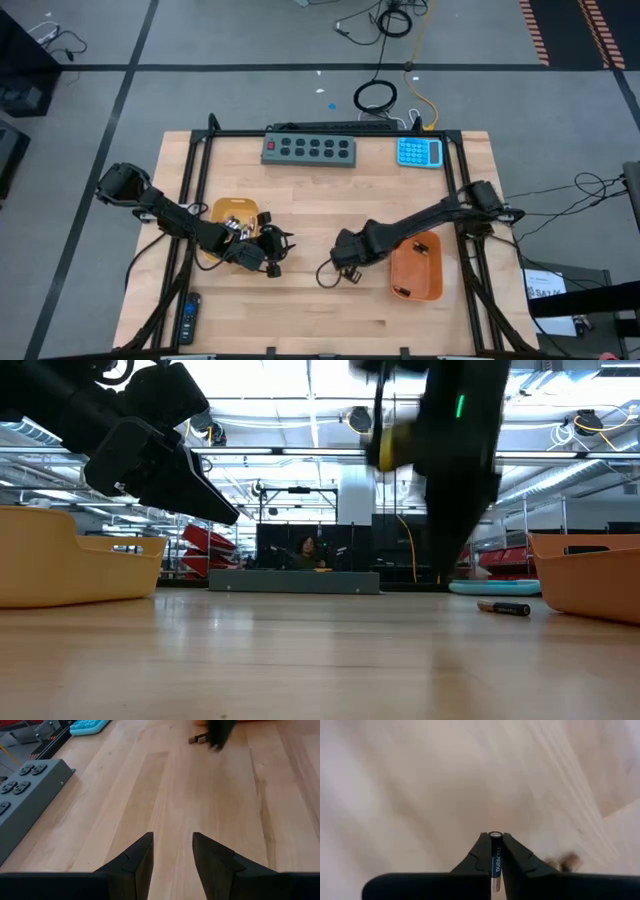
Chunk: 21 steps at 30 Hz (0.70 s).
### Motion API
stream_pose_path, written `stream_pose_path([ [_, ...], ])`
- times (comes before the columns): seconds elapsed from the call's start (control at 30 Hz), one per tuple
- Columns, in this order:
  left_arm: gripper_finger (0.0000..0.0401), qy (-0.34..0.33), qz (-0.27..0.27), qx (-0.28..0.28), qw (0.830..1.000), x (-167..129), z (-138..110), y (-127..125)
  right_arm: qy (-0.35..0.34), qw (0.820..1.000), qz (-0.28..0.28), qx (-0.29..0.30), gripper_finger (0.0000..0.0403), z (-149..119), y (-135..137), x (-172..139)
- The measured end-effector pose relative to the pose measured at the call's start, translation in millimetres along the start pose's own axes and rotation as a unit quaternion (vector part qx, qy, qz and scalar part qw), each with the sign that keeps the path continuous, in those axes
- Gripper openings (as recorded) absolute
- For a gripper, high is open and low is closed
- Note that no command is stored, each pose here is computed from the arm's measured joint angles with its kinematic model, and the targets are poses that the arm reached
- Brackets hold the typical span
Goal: Sort batteries
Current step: Put the black battery into the orange bin
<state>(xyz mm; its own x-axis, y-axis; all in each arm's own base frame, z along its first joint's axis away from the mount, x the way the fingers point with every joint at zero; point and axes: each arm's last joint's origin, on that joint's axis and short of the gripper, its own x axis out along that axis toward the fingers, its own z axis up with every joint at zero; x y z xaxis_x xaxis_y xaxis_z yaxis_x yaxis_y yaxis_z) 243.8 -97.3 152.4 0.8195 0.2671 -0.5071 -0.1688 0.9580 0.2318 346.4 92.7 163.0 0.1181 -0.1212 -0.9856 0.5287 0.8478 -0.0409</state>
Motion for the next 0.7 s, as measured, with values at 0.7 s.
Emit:
stream_pose_path([
  [0.7, 0.0146, -0.017, -0.016, -0.017, 1.0, -4.3, 2.6, -6.8, -0.105, 0.983, -0.115, 0.095, 0.0001, -97.3, 14.9, -74.5],
])
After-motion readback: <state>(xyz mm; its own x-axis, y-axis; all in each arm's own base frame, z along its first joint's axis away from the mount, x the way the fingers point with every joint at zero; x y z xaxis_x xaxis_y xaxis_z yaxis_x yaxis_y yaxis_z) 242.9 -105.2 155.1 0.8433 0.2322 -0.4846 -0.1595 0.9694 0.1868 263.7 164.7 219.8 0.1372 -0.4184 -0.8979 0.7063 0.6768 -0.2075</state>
